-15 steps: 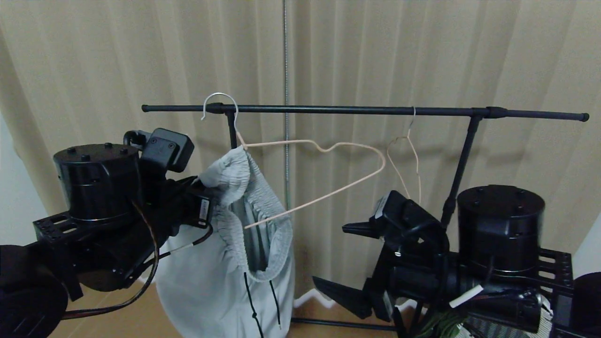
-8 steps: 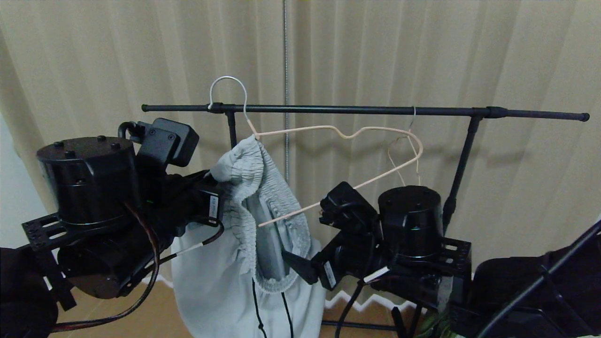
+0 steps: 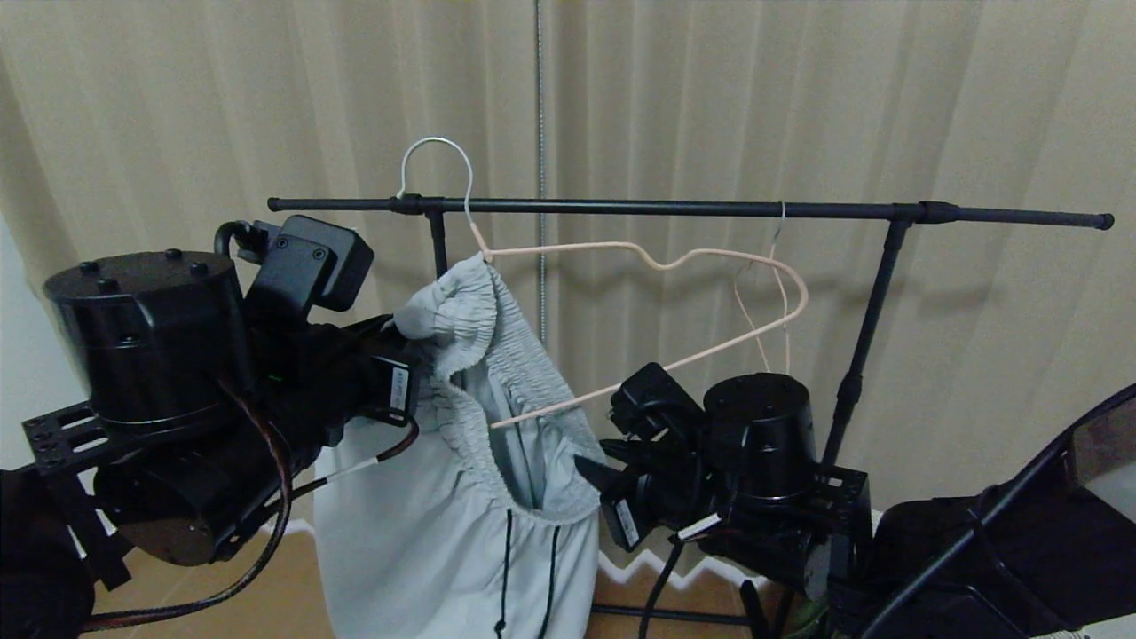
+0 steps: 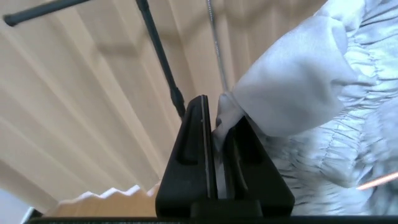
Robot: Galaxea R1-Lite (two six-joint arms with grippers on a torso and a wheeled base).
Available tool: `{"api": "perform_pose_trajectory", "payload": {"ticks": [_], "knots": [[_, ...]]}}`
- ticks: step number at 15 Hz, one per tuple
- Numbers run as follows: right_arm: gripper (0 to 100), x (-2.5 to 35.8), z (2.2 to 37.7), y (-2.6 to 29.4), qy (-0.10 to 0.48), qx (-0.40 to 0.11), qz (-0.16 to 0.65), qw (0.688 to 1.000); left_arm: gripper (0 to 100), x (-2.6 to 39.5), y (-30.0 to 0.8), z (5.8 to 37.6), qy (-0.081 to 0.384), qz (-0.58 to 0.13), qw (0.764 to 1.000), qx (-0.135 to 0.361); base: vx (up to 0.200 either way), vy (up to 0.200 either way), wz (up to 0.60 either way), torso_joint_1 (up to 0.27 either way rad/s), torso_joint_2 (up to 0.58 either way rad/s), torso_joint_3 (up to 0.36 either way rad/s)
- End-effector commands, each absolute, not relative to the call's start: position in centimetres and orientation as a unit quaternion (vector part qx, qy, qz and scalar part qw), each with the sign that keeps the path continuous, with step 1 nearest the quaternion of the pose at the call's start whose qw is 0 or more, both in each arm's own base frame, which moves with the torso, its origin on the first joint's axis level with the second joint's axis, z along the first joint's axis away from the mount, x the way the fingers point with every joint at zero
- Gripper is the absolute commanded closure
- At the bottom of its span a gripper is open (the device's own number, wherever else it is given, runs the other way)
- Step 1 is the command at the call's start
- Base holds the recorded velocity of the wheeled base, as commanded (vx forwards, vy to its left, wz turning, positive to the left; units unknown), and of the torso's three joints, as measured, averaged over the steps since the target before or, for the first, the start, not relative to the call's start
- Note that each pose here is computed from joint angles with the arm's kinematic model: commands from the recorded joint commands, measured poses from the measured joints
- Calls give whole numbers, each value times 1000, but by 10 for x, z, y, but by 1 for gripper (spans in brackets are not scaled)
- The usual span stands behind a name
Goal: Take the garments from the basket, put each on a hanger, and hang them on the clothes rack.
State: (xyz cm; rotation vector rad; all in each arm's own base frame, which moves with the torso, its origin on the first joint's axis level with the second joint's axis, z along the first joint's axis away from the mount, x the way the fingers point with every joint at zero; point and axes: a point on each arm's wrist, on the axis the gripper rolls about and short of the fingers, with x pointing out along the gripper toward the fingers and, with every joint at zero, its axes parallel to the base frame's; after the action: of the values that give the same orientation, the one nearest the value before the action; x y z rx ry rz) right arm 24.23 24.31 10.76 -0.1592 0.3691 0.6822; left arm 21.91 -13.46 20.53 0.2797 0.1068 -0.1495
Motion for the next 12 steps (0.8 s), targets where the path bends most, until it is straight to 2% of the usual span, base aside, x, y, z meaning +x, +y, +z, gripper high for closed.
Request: {"api": "perform_pose_trajectory", "payload": {"ticks": [1,9,12], "knots": [[100,246,110,236,177,-75,320,928,100,220,-131,205,53,-68,985,146,0,0,0,0,0,0],[100,275,123,193,160,-53,246,954,100,225,-110,190,82,-34,973,211,0,0,0,0,0,0],[100,282,126,185,147,-46,232,960,100,226,-104,185,87,-28,966,242,0,0,0,0,0,0]]}}
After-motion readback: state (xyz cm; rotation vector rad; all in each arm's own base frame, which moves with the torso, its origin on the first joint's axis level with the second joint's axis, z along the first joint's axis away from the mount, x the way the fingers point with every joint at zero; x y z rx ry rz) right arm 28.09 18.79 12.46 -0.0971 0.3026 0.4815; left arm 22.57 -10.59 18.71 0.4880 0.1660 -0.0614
